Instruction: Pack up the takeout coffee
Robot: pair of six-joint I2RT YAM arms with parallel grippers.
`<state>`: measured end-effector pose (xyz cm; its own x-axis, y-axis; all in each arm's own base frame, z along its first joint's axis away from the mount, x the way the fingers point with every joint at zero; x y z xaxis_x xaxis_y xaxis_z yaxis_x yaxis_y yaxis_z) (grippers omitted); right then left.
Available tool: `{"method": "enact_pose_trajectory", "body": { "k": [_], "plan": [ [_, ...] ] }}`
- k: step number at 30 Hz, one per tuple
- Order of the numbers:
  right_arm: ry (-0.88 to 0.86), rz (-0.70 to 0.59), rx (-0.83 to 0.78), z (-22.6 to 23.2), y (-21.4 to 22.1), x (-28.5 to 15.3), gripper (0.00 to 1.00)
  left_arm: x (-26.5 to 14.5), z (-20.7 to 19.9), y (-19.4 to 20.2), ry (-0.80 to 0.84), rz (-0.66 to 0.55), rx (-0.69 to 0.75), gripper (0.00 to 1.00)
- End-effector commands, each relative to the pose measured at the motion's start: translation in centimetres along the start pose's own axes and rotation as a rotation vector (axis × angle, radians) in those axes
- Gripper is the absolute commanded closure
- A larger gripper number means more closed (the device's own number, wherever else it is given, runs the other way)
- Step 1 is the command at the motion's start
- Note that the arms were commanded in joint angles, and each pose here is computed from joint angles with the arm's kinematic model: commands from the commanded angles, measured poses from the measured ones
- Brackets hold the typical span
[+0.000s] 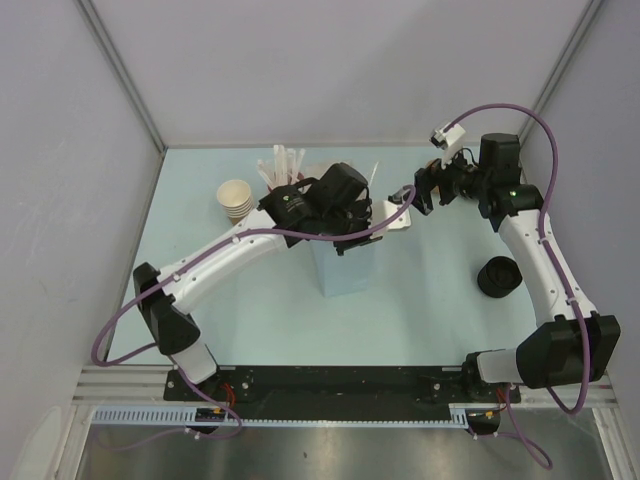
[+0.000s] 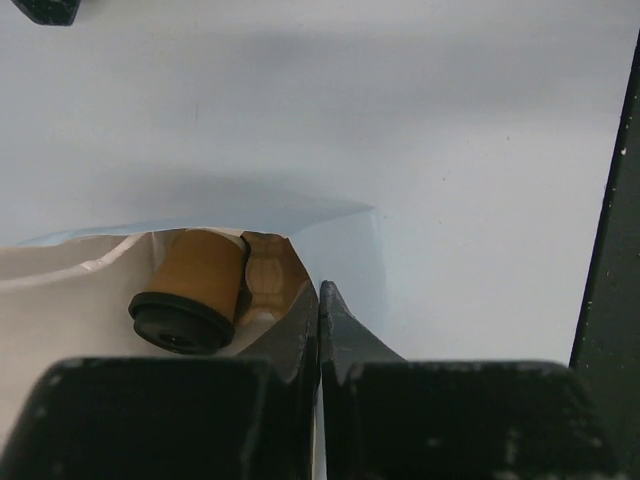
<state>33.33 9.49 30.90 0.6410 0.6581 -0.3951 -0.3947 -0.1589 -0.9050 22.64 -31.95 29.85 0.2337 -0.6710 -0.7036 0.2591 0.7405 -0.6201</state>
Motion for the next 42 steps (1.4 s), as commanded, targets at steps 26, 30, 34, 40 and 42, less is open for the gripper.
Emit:
{"method": "enact_pose_trajectory", "body": {
  "k": [26,30,34,40,42],
  "plan": [
    [-0.017,-0.004,-0.013,-0.1,-0.1,0.5,0.0,-5.0,-1.9,1.1,-0.039,-0.033,0.075,0.49],
    [-0.012,-0.012,-0.016,-0.1,-0.3,0.1,0.0,-5.9,-1.8,1.0,-0.063,-0.046,0.075,0.18],
    [-0.015,-0.014,-0.017,-0.1,-0.3,0.1,0.0,-7.9,-1.7,0.8,-0.116,-0.061,0.075,0.0],
    [-0.004,-0.012,-0.017,-0.2,-0.3,0.1,0.0,-13.2,-1.1,1.0,-0.248,-0.118,0.06,0.01],
    [0.002,-0.013,-0.011,-0.3,-0.3,0.1,0.0,-15.1,-0.3,1.6,-0.301,-0.151,0.022,0.01]
  ]
}}
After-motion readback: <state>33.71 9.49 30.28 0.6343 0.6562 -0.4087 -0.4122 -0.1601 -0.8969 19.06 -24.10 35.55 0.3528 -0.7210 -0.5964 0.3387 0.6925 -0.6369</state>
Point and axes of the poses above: each gripper's point midway between its finger pads, its own x axis out along the fingers, its own z axis along the line the jaws close on, y = z × x, the point moved 6 cm from there along -x, back along the fingers, and after that the axes turned 11 degrees about x, right-handed, at the moved point
